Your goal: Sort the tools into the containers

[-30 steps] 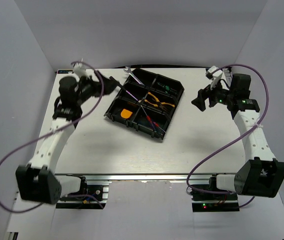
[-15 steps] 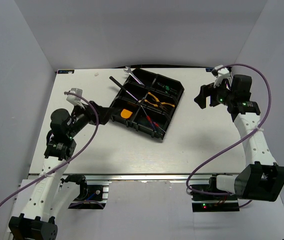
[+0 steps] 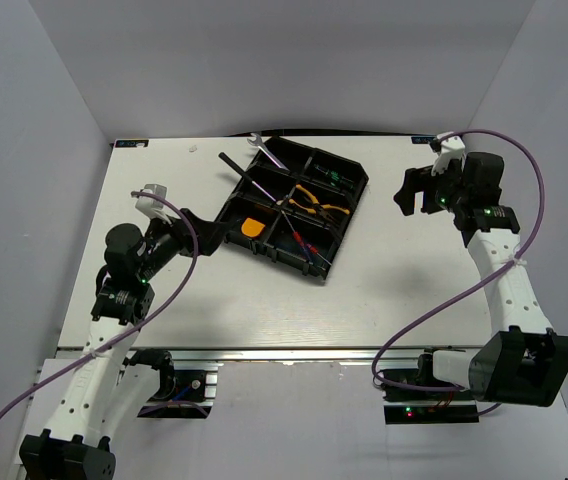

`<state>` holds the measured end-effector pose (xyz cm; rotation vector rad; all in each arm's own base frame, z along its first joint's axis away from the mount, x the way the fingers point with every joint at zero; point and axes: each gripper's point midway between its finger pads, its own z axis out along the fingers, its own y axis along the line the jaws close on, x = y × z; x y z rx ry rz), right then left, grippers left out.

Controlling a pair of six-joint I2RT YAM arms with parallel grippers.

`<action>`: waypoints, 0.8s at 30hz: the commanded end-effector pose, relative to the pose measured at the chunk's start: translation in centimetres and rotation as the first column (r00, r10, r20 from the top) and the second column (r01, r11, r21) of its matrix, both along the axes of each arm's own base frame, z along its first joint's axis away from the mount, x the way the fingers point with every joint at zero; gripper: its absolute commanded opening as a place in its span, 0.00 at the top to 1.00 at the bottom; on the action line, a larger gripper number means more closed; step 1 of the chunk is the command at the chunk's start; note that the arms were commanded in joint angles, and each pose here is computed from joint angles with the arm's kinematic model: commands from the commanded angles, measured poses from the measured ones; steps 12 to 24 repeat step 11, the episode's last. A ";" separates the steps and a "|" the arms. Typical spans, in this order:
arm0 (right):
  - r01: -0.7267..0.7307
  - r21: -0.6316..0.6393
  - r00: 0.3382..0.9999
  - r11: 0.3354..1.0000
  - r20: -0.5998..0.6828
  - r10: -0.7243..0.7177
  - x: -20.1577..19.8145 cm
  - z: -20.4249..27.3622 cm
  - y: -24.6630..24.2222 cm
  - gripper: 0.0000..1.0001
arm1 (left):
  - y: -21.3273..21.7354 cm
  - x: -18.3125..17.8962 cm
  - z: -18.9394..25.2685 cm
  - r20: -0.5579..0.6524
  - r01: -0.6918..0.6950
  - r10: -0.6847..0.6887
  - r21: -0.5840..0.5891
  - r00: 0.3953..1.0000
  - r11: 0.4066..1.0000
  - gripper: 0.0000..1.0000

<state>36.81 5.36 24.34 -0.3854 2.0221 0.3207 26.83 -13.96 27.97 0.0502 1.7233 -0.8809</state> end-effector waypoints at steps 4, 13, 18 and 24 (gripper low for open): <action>0.035 -0.002 0.997 0.999 0.063 -0.035 0.4 1.5 -0.6 0.11 | 0.1 -0.2 0.5 0.017 -0.011 0.011 -0.012 1.000 1.000 0.02; 0.013 -0.026 0.997 1.000 0.081 -0.011 0.1 0.6 -0.5 0.10 | 0.1 -0.1 0.6 0.013 -0.013 0.013 -0.014 1.000 1.000 0.02; 0.013 -0.026 0.997 1.000 0.081 -0.011 0.1 0.6 -0.5 0.10 | 0.1 -0.1 0.6 0.013 -0.013 0.013 -0.014 1.000 1.000 0.02; 0.013 -0.026 0.997 1.000 0.081 -0.011 0.1 0.6 -0.5 0.10 | 0.1 -0.1 0.6 0.013 -0.013 0.013 -0.014 1.000 1.000 0.02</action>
